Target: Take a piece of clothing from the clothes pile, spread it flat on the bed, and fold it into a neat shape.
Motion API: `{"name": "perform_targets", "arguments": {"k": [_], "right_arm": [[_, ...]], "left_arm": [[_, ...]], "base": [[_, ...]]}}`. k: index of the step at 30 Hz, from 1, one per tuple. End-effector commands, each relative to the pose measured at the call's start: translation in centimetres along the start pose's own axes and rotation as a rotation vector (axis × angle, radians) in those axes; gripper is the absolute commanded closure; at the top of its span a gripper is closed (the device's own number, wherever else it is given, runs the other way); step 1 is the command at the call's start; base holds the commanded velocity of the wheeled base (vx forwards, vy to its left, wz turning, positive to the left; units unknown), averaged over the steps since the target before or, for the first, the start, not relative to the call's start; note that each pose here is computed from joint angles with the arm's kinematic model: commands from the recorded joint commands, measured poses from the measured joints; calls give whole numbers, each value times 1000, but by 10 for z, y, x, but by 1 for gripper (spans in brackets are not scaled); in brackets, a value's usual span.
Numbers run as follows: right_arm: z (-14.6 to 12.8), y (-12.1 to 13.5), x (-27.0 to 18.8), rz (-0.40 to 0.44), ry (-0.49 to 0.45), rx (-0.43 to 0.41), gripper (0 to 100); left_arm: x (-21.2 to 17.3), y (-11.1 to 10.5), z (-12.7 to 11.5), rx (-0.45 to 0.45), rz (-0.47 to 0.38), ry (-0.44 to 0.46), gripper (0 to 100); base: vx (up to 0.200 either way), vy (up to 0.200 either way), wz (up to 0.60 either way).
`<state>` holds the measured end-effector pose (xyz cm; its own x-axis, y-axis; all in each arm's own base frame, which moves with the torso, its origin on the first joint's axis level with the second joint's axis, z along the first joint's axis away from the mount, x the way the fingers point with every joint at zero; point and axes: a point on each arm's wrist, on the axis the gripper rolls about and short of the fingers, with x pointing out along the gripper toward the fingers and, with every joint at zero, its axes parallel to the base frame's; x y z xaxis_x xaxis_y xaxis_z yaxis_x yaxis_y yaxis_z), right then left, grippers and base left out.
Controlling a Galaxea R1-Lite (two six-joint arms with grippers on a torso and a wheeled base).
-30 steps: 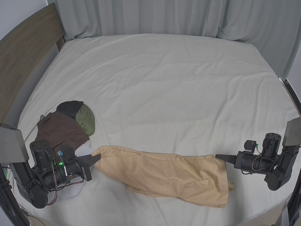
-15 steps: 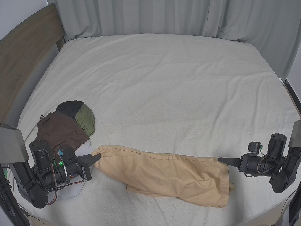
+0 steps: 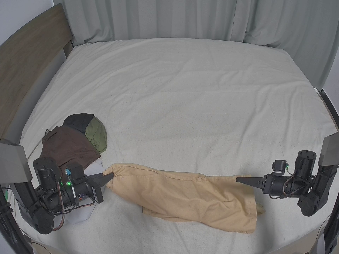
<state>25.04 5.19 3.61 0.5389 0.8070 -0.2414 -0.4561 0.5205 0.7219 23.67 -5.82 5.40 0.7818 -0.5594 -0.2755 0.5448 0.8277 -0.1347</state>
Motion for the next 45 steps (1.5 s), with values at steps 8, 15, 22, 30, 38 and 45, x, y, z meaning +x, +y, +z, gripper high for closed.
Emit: {"name": "perform_targets", "arguments": {"k": [8,15,22,30,38,45], "right_arm": [[-3,-16,34,-41,4,-2,0],[1,-16,39,-32,-7,-12,0],[10,-16,37,-40,-48,8,0],[11,-16,38,-56,-64,6,100],[19,-6,38,-28,-90,-41,100],[35,18,28,23,-149,-106,100]], "left_arm": [[0,0,-1,-1,-2,3,100],[0,0,-1,-2,-2,5,100],[0,-1,-2,-3,-3,9,100],[0,-1,-2,-3,-3,9,100],[1,-1,1,-3,-5,-3,100],[8,3,23,-6,-7,-106,100]], "base": [[0,0,0],[0,0,0],[0,0,0],[0,0,0],[0,0,0],[0,0,0]]}}
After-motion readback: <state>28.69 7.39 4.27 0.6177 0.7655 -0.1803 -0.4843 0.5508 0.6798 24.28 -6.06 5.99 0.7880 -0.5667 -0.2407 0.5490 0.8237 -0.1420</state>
